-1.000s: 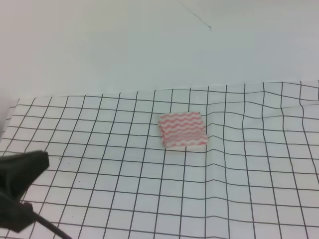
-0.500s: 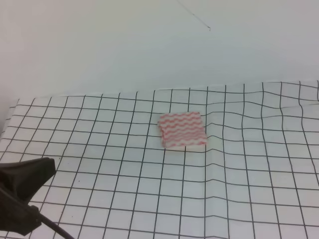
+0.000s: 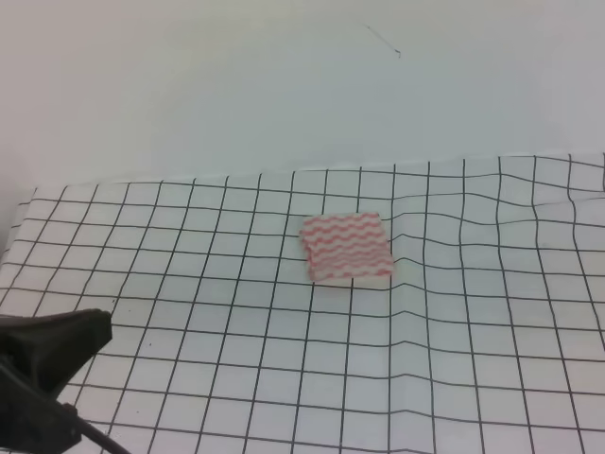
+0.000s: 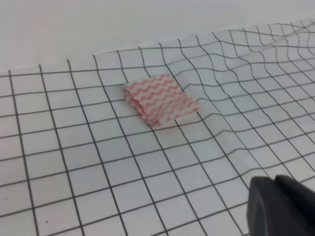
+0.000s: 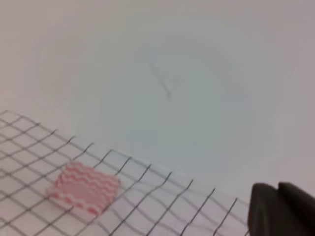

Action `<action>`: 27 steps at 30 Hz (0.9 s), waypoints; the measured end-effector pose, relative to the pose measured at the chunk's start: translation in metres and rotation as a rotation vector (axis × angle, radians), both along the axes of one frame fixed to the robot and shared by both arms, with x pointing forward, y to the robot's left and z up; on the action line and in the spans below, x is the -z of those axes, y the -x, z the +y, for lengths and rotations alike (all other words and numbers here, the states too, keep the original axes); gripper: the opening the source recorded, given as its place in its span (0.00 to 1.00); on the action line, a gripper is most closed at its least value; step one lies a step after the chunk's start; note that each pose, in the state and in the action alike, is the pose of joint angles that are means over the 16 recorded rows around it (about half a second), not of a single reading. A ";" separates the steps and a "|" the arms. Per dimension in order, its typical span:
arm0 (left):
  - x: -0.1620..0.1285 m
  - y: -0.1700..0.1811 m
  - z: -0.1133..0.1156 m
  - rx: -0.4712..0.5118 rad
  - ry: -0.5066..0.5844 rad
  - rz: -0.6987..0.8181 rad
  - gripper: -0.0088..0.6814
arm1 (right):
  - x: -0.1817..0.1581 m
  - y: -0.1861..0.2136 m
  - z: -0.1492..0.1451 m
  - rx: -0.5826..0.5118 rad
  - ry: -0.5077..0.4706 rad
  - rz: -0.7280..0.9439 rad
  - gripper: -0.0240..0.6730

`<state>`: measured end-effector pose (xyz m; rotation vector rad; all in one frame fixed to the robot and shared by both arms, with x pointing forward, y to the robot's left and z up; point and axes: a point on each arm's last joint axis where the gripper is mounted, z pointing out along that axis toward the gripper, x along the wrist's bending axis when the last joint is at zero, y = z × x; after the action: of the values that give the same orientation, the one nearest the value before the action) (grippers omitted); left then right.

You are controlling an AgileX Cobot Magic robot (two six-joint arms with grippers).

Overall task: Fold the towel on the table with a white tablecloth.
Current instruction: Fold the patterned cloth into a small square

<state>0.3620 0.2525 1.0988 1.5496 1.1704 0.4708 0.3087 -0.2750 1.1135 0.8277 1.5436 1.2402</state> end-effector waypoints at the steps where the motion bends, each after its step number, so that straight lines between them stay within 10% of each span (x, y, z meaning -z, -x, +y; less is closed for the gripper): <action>1: 0.000 0.000 0.000 0.003 0.000 0.003 0.01 | 0.005 -0.001 0.000 0.000 0.001 0.003 0.07; 16: 0.002 0.010 0.001 0.003 -0.029 -0.027 0.01 | 0.041 -0.005 0.002 0.000 0.043 0.124 0.07; 27: 0.038 0.042 0.030 -0.328 -0.048 -0.241 0.01 | 0.047 -0.004 0.002 -0.001 0.060 0.178 0.07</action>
<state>0.3202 0.2826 1.0610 1.3013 1.2333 0.8836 0.3131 -0.2735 1.0668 0.9185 1.7145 1.1397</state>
